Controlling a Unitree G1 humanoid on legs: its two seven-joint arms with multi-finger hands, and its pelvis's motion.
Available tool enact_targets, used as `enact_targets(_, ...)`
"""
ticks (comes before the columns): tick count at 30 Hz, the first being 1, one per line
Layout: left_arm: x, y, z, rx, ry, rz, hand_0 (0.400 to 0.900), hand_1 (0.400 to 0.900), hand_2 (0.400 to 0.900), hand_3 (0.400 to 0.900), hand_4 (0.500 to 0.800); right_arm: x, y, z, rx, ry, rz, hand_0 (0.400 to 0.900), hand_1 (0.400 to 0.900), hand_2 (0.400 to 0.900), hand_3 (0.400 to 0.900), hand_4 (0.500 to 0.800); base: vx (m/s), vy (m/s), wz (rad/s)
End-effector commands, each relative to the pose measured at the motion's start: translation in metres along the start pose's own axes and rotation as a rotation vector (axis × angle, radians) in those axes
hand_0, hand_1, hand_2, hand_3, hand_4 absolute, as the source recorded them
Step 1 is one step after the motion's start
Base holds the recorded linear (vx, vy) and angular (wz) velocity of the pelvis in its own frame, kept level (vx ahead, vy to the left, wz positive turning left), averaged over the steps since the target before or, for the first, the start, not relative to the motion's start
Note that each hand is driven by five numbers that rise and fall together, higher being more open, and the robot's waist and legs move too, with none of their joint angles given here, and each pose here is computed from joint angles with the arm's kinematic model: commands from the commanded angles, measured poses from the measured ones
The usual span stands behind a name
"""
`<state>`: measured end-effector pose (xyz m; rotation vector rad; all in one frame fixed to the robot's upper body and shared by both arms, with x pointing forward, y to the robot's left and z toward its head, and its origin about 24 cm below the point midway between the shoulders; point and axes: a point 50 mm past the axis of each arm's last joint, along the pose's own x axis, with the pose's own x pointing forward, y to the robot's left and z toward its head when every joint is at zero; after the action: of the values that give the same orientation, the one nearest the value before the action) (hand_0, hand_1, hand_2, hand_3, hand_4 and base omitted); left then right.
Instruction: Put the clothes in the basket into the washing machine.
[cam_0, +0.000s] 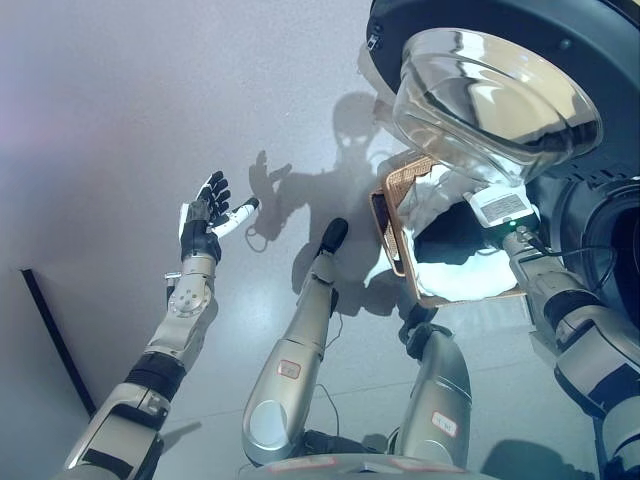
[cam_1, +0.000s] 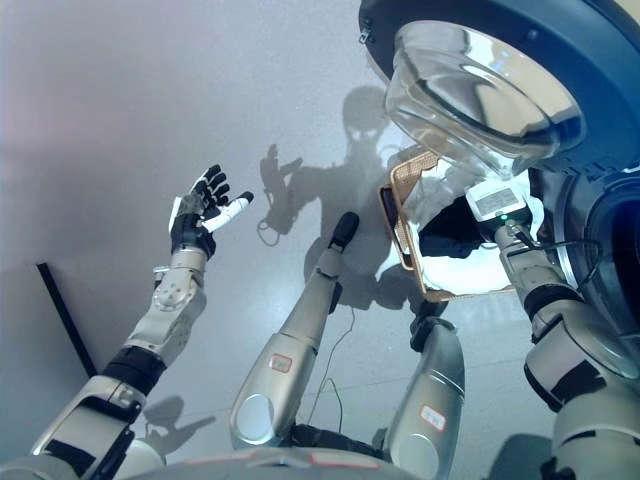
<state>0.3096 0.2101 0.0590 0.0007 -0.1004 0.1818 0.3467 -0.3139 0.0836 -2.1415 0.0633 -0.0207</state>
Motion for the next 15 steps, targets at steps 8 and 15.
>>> enact_targets(8, 0.009, 0.014, 0.028, -0.046, -0.146, 0.049, 0.9, 0.9, 0.9, 0.9, 0.8, -0.001, 0.0, -0.007, 0.052, 0.04, -0.008, 0.9, 0.9, 0.9, 0.9, 0.8, -0.029, -0.05, 0.0)
enact_targets(15, 0.013, 0.016, 0.044, -0.035, -0.203, 0.025, 0.9, 0.9, 0.9, 0.9, 0.8, -0.001, -0.001, -0.003, 0.063, 0.028, -0.009, 0.9, 0.9, 0.9, 0.9, 0.8, -0.039, -0.09, 0.12)
